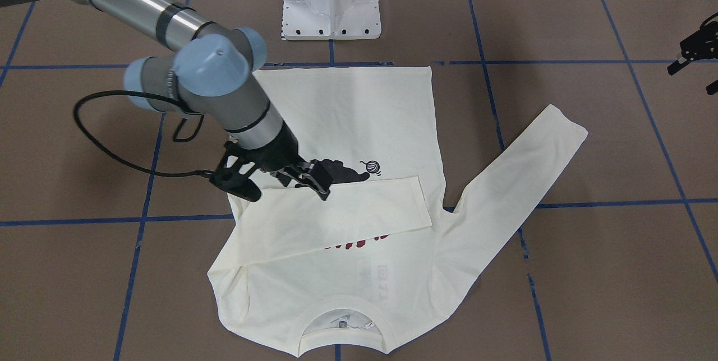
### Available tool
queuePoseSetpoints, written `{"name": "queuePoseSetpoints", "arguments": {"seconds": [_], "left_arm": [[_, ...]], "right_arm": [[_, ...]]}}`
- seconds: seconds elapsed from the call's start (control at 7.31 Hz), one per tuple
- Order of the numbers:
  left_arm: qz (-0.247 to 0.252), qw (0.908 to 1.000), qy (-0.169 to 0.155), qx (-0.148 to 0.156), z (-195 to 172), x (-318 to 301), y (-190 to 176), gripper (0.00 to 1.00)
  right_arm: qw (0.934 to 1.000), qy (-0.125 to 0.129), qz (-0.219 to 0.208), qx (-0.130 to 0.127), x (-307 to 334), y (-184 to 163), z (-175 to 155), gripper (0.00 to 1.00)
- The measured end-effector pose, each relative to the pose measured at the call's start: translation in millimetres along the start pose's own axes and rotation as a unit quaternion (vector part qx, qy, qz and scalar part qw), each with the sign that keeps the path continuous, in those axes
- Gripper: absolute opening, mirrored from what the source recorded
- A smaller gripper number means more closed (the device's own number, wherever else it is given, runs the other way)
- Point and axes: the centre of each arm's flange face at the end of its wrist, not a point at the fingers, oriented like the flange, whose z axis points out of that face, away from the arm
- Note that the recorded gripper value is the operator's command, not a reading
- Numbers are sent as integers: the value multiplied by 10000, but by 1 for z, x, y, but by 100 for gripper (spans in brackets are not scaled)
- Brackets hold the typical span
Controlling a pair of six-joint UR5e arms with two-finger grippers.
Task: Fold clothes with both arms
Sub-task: 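Carry the sleeve with the right gripper across the shirt front and release, then withdraw the right gripper while the left gripper grasps the other sleeve cuff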
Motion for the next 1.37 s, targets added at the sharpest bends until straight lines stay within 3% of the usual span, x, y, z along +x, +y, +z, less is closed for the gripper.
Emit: {"name": "queuePoseSetpoints", "arguments": {"seconds": [0.41,0.68,0.96,1.37], "left_arm": [[-667,9975,-167,-130,22,15,15,98],[-823,9953,-440,-257,59,21,12,96],[-1066,9912,-685,-374,106,40,-15,90],[-1101,9881,-762,-760,174,56,-34,73]], "right_arm": [[9970,92,-678,-354,121,-78,-84,100],[9958,116,-838,-343,169,-120,-122,100],[9932,205,-1082,-366,219,-139,-141,100],[9918,284,-1193,-360,246,-139,-147,100]]}}
